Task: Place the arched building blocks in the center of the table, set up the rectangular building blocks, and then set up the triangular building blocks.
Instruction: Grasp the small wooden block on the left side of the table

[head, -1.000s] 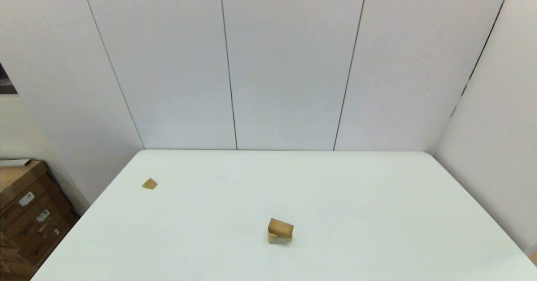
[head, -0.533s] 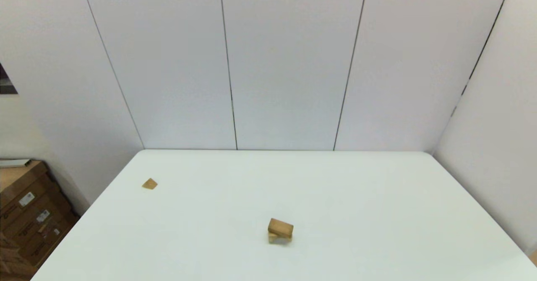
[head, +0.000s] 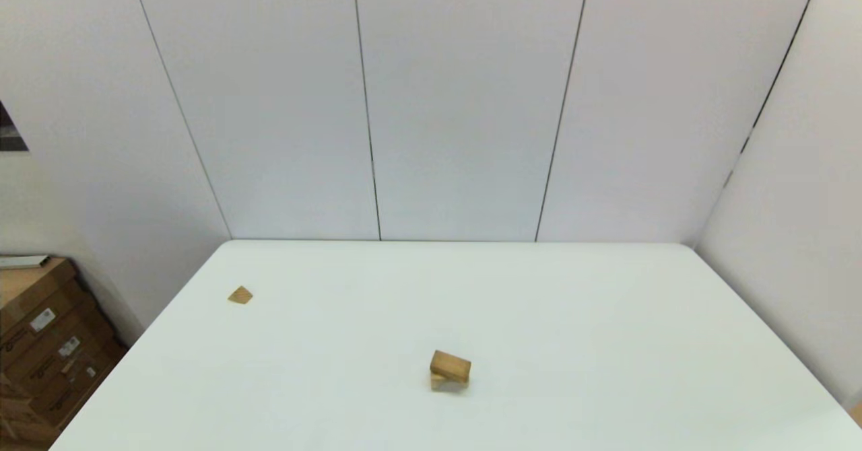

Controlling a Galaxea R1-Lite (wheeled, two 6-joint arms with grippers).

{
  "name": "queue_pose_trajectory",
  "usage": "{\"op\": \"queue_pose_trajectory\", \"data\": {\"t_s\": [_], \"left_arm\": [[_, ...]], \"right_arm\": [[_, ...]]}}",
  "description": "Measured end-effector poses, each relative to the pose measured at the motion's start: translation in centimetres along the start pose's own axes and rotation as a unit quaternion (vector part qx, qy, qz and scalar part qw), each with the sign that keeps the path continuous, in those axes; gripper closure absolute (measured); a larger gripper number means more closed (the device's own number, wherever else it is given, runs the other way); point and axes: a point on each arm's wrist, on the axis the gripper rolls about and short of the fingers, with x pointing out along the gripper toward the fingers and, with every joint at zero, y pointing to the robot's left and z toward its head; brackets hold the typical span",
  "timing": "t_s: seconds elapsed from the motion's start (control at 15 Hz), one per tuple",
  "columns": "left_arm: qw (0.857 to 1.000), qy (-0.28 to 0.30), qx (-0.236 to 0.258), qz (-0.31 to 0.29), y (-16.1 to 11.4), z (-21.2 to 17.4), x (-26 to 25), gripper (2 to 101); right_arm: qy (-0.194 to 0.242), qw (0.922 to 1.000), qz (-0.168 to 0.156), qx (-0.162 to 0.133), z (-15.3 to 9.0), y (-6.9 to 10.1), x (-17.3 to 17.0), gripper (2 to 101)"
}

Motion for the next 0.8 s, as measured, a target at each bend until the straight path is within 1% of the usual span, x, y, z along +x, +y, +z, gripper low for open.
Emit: {"op": "queue_pose_trajectory", "data": {"t_s": [0.13, 0.8], "left_arm": [[1.000, 0.000, 0.000, 0.000, 0.00, 0.00, 0.00, 5.4], [1.000, 0.000, 0.000, 0.000, 0.00, 0.00, 0.00, 5.4]], "right_arm": [[-0.017, 0.9999, 0.000, -0.001, -0.14, 0.02, 0.42, 5.0], [-0.011, 0.9999, 0.001, 0.002, -0.52, 0.06, 0.64, 4.9]]}}
